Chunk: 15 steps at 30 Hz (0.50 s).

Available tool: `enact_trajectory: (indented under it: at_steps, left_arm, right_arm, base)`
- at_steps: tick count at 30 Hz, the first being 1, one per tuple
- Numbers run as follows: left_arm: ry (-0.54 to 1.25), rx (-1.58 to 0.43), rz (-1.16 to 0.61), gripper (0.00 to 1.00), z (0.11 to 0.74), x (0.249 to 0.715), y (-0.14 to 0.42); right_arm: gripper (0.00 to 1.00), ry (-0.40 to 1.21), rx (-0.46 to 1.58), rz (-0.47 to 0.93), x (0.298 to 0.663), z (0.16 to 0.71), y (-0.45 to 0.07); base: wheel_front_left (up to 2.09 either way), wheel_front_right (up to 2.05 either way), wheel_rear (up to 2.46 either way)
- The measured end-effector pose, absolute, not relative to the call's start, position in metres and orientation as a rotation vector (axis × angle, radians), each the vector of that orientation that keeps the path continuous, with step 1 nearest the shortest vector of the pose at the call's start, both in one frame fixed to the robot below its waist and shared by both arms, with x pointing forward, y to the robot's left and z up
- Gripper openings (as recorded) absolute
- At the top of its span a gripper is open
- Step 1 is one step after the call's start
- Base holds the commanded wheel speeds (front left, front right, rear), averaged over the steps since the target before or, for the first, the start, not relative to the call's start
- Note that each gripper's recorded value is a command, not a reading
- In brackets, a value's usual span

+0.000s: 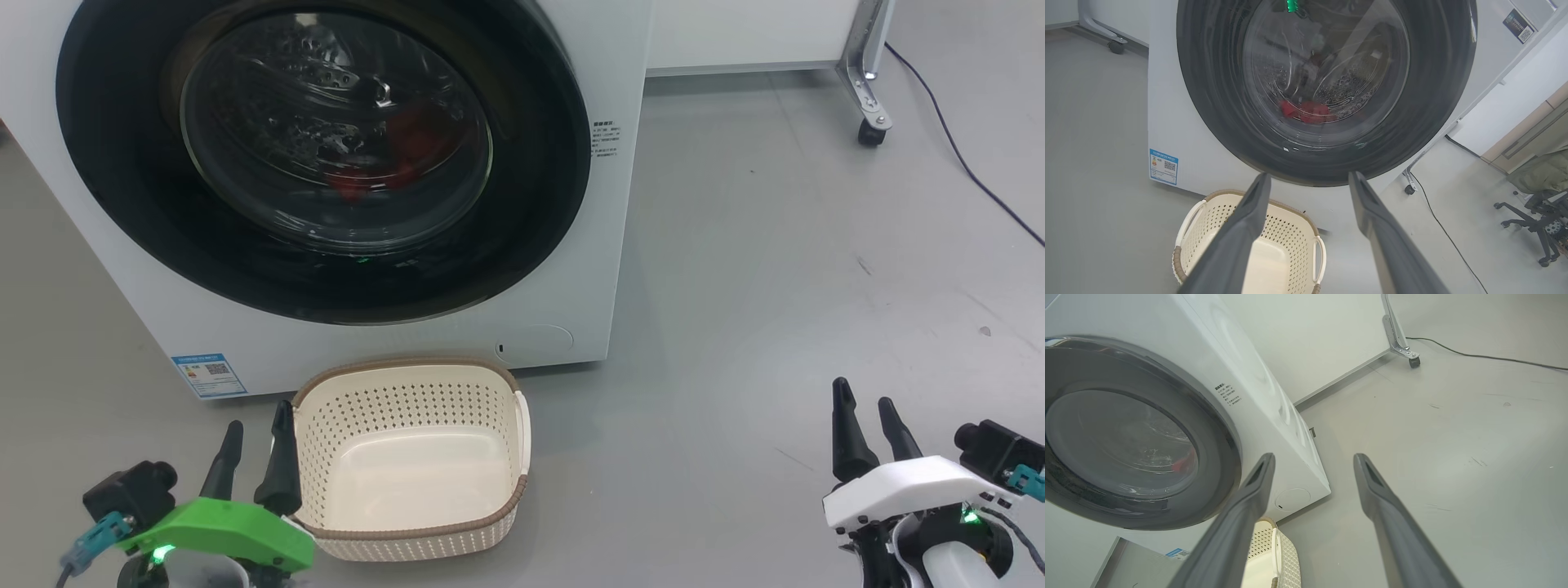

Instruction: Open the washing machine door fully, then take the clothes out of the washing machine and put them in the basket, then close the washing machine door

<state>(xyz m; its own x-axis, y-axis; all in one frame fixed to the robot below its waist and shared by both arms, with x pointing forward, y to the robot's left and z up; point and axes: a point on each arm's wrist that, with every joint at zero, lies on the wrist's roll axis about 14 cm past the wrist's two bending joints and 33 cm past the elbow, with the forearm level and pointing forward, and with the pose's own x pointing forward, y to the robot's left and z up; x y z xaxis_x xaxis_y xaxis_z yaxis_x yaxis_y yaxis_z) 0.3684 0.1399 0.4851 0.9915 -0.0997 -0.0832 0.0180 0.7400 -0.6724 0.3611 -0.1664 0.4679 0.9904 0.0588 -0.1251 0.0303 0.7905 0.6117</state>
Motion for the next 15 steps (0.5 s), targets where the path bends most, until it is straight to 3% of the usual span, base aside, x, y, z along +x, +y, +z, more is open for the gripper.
enact_trajectory:
  at_steps: [15]
  left_arm:
    - [0.084,-0.528,-0.104,1.00,0.489,0.364,0.125]
  right_arm:
    - [1.00,0.112,0.465,0.086,0.359,0.472,-0.146]
  base:
    - [0.00,0.00,0.00]
